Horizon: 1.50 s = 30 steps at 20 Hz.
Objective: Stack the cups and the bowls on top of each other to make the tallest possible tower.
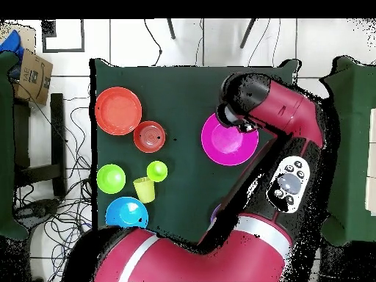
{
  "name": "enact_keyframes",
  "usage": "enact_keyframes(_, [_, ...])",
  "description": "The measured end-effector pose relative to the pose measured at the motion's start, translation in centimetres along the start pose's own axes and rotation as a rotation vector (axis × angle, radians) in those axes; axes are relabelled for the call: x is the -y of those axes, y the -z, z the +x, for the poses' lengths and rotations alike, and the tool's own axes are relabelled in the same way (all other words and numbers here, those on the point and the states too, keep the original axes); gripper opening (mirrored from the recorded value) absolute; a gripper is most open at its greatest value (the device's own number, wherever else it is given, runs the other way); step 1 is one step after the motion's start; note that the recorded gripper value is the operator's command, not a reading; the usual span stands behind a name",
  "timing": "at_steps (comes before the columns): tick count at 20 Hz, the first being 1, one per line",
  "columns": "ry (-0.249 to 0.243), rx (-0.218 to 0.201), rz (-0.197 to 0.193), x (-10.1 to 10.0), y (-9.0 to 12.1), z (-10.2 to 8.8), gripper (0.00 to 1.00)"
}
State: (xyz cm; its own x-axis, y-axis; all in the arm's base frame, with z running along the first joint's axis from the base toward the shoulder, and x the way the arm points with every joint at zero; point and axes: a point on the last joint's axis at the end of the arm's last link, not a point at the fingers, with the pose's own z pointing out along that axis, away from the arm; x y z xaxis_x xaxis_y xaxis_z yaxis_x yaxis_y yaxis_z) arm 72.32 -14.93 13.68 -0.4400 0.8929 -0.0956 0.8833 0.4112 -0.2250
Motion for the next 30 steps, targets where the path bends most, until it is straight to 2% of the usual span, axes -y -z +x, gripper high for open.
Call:
enact_keyframes(9, [0.016,-0.017,0.010,0.3,-1.1,0.4,1.00])
enact_keyframes(15, [0.025,-0.043,-0.003,-0.2,-1.4,1.4,1.00])
enact_keyframes(24, [0.029,-0.056,-0.050,-0.6,-1.0,2.7,1.00])
enact_keyframes(30, [0.032,-0.095,-0.082,-0.9,-0.6,4.1,1.00])
